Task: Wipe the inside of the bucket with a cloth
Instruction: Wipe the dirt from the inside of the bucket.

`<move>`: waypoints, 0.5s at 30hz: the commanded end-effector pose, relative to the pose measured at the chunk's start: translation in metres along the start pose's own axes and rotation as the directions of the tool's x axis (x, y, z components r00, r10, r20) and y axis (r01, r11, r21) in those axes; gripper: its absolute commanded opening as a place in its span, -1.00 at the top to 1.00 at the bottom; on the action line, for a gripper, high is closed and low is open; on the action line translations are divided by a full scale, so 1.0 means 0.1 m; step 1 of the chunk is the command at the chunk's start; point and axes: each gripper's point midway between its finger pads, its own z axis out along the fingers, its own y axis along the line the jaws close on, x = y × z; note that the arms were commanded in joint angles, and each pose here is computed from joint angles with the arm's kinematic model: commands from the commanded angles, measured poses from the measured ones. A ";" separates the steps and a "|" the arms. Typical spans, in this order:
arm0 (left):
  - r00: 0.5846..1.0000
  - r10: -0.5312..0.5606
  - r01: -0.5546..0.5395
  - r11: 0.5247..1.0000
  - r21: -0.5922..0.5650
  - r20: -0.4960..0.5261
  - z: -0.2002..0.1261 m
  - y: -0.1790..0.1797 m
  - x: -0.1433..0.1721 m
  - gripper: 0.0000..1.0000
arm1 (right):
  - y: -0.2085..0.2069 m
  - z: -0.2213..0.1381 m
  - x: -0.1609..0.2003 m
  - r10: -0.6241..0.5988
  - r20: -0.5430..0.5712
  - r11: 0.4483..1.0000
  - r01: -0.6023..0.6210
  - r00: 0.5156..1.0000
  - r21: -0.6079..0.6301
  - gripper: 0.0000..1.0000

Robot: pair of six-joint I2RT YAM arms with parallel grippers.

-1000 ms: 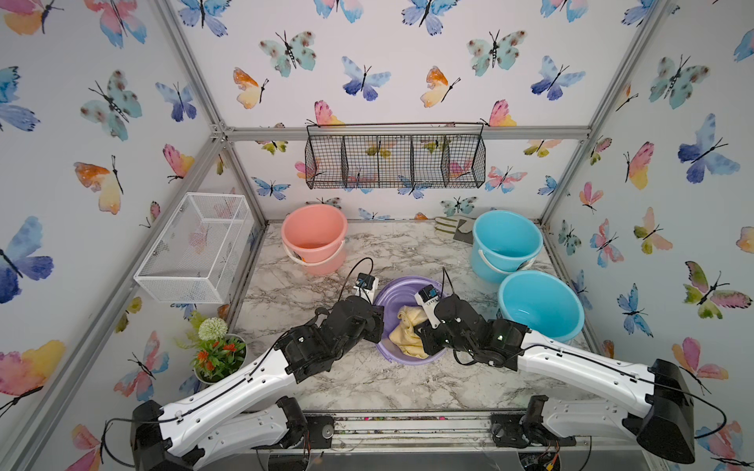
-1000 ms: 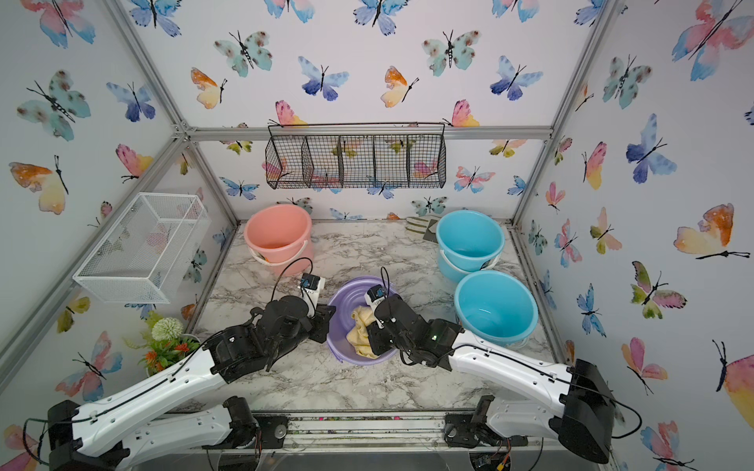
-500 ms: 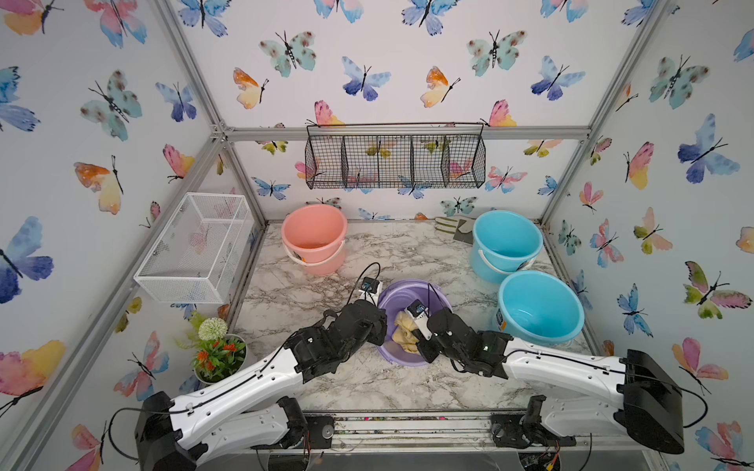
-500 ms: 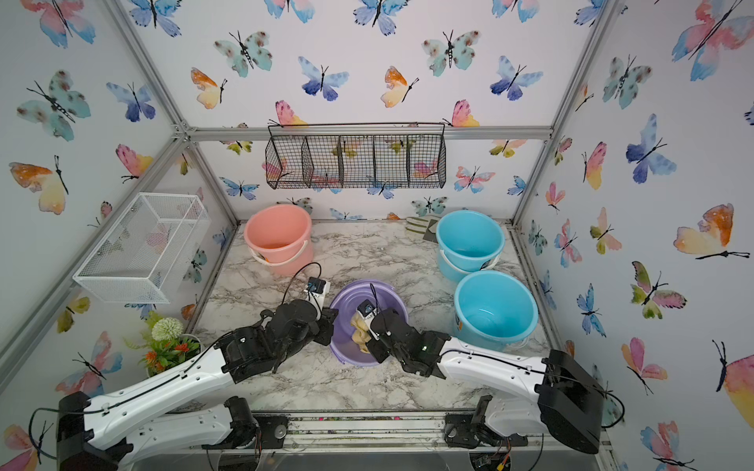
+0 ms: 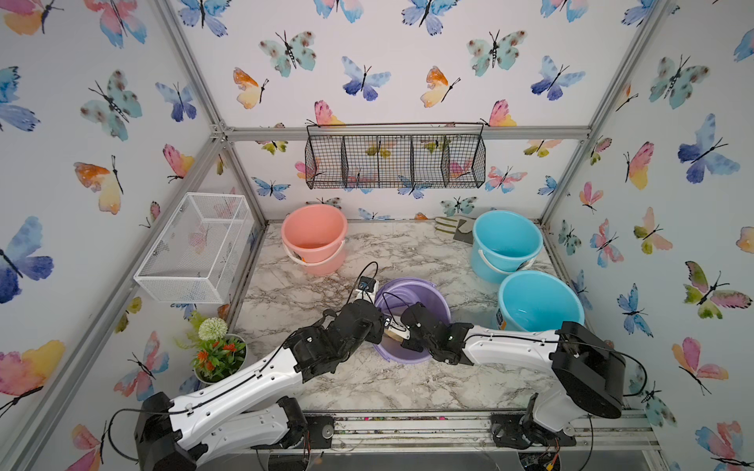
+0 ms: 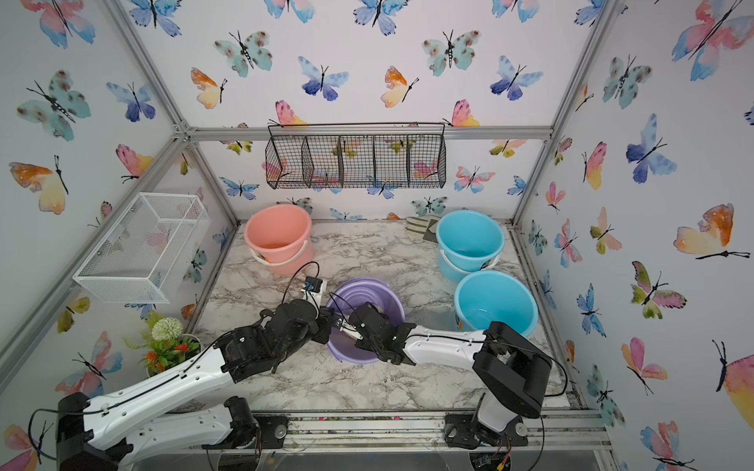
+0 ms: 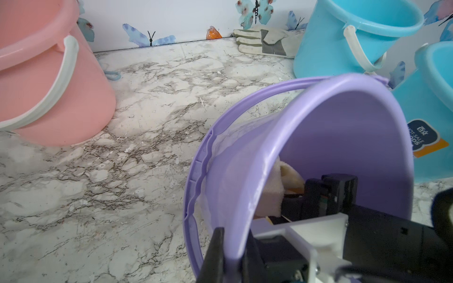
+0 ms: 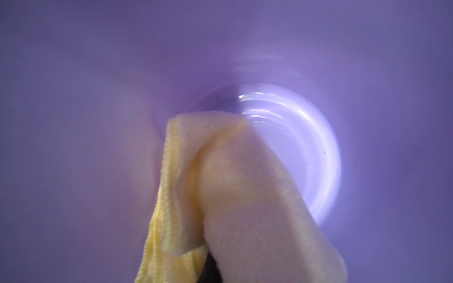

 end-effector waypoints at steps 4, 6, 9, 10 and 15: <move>0.998 -0.053 0.049 0.993 0.104 0.039 -0.16 -0.17 -0.13 1.00 | -0.36 0.01 -0.20 -0.278 0.055 0.927 0.252 0.959 0.279 0.96; 0.998 -0.057 0.053 0.993 0.105 0.040 -0.17 -0.16 -0.12 1.00 | -0.39 0.02 -0.17 -0.344 0.031 0.892 0.317 0.938 0.323 0.96; 0.998 -0.056 0.052 0.993 0.104 0.037 -0.18 -0.15 -0.11 1.00 | -0.38 0.05 -0.13 -0.435 -0.004 0.844 0.409 0.900 0.347 0.96; 0.998 -0.054 0.050 0.993 0.105 0.036 -0.19 -0.14 -0.11 1.00 | -0.35 0.07 -0.11 -0.467 -0.018 0.828 0.445 0.884 0.341 0.96; 0.998 -0.048 0.044 0.993 0.106 0.034 -0.21 -0.13 -0.10 1.00 | -0.37 0.20 0.02 -0.552 -0.160 0.761 0.573 0.818 0.303 0.96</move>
